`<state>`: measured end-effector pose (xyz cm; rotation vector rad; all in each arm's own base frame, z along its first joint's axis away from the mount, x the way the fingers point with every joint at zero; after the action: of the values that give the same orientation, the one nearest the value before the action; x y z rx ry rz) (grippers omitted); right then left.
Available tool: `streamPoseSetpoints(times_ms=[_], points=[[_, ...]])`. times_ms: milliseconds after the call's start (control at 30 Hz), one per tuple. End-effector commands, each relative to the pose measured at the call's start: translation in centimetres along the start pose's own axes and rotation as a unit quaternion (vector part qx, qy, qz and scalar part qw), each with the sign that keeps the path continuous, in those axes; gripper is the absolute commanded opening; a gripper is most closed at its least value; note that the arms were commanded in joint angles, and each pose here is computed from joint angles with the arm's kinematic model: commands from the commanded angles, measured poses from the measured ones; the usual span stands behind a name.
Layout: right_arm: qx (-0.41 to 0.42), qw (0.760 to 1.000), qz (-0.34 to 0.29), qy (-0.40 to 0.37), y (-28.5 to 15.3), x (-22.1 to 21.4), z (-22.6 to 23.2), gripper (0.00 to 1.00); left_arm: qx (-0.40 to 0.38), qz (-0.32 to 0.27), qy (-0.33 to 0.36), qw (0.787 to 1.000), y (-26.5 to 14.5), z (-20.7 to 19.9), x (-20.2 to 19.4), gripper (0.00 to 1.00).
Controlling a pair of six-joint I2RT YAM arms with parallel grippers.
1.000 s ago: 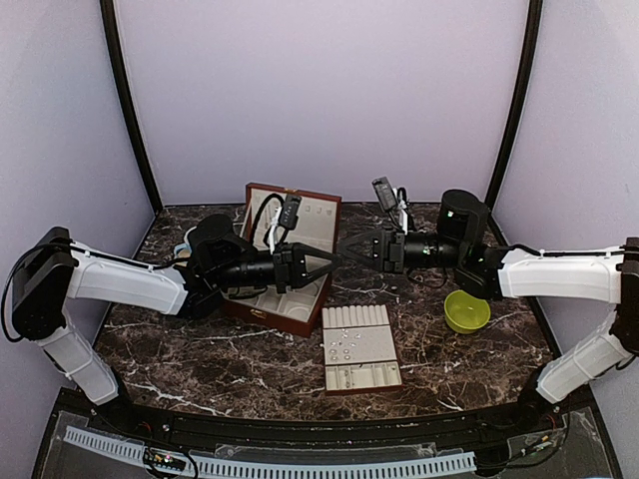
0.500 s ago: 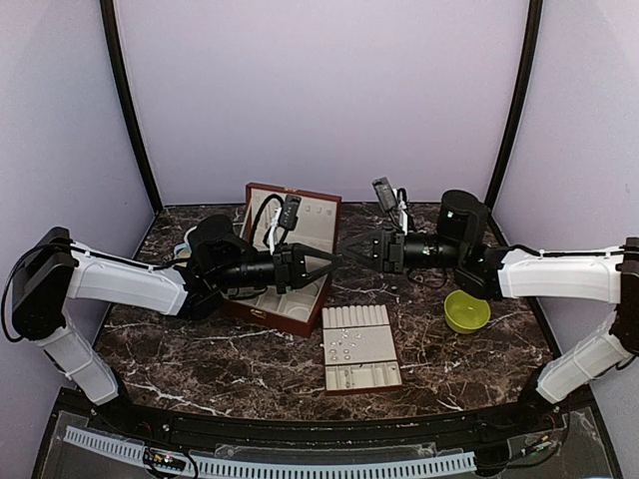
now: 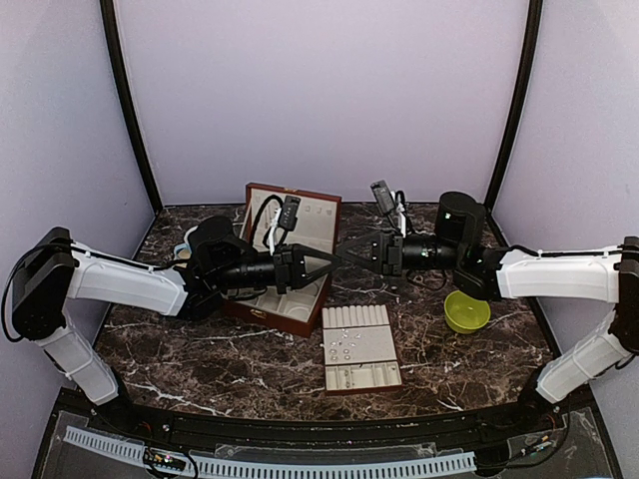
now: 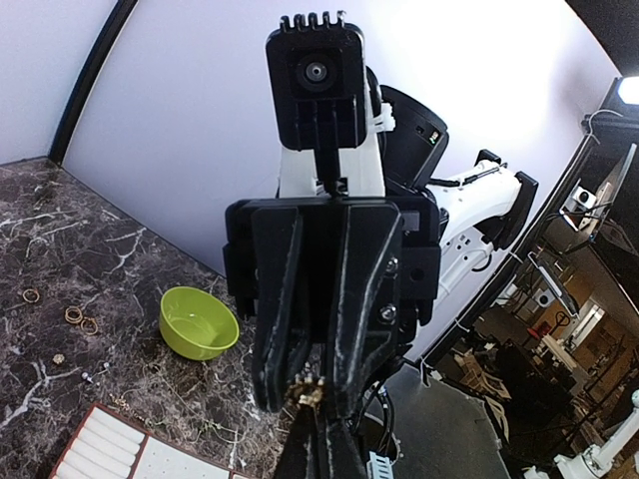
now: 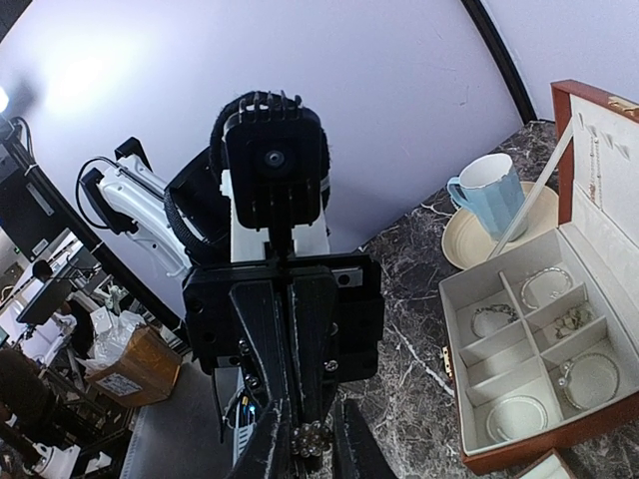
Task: Organize the mixed jewelry
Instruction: Pass from the left arm to the right
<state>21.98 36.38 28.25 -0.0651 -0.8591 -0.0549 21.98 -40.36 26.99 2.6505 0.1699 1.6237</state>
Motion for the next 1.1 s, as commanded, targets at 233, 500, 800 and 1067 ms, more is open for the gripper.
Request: streamPoseSetpoints(times_ms=[233, 500, 800, 1067], points=[[-0.021, 1.0, -0.012, -0.004, -0.3, -0.2, -0.4, 0.11, 0.007, -0.023, 0.007, 1.0, -0.6, -0.8, 1.2, 0.0], [-0.058, 0.998, -0.032, -0.008, -1.3, 0.4, -1.4, 0.1, 0.032, -0.005, 0.002, 0.999, -1.4, -0.1, -0.4, 0.36], [-0.132, 0.991, 0.021, -0.008, -2.7, -1.4, -4.0, 0.1, 0.115, 0.054, 0.01, 0.992, -5.0, 1.4, -2.0, 0.48], [-0.221, 0.968, 0.116, 0.028, -4.5, -7.1, -6.4, 0.11, 0.335, 0.096, 0.017, 0.937, -12.8, 8.7, 1.5, 0.51]])
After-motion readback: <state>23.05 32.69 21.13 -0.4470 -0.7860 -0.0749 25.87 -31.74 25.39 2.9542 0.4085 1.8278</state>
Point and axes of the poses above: each gripper's point midway between its finger pads, its own y axis out along the fingers, its own z axis along the line the jaws close on, x = y × z, the point moved 1 cm from there along -y, back along the fingers, and after that the axes turned 6 degrees about y, right-handed, at the moved point
